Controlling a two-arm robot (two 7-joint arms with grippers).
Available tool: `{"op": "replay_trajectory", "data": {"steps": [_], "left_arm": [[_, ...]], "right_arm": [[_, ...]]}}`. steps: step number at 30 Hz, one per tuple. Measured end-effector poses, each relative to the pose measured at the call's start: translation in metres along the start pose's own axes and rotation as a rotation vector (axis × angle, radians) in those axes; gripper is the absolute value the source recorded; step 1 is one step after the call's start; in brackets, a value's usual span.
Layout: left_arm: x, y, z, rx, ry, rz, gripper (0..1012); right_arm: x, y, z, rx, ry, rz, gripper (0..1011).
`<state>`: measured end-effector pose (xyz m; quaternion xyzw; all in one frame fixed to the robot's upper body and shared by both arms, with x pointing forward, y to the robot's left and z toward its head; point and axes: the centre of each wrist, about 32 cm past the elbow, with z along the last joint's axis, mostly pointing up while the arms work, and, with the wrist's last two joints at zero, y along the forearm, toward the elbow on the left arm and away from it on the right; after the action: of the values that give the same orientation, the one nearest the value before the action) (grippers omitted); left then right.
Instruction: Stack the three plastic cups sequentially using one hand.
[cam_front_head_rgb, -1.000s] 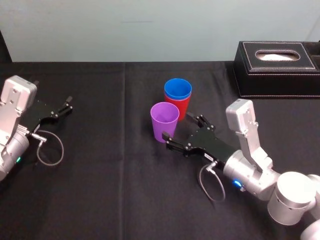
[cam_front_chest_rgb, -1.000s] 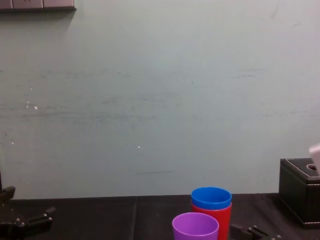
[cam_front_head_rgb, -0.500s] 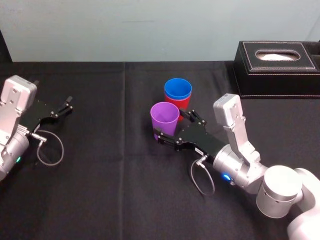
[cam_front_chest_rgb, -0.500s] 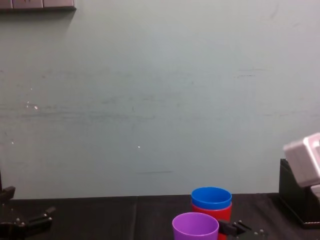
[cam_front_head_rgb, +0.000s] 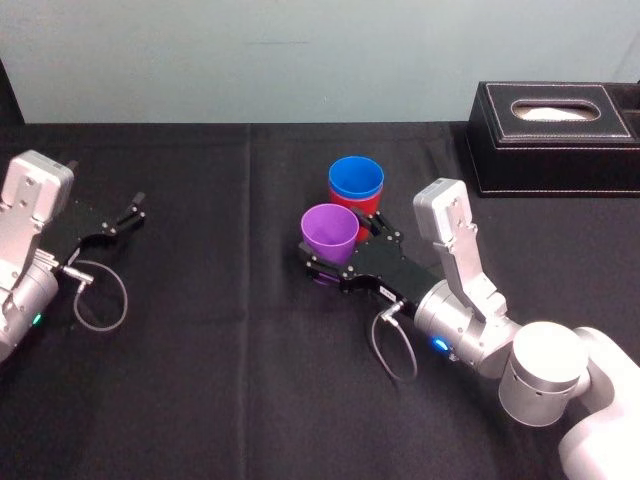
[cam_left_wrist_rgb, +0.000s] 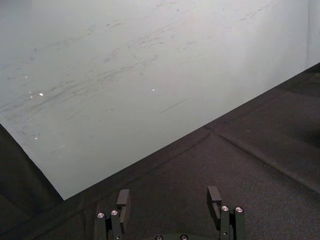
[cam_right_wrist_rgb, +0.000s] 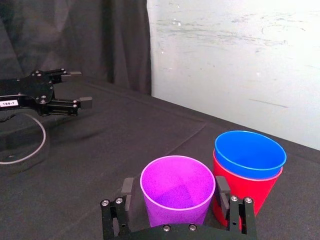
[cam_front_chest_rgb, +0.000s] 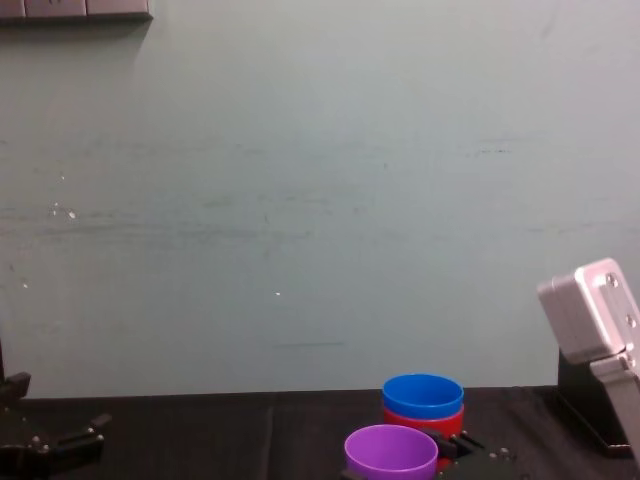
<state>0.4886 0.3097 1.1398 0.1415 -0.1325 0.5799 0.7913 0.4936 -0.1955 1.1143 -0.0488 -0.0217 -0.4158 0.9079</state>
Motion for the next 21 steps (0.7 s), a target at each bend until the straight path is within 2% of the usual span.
{"op": "replay_trajectory", "data": {"steps": [8, 21], "left_arm": [[0.0000, 0.0000, 0.0000, 0.000, 0.000, 0.000, 1005], [0.0000, 0.0000, 0.0000, 0.000, 0.000, 0.000, 1005]], "right_arm": [[-0.0018, 0.0018, -0.0001, 0.001, -0.010, -0.015, 1004], [0.0000, 0.0029, -0.0004, 0.003, -0.030, -0.029, 1004]]}}
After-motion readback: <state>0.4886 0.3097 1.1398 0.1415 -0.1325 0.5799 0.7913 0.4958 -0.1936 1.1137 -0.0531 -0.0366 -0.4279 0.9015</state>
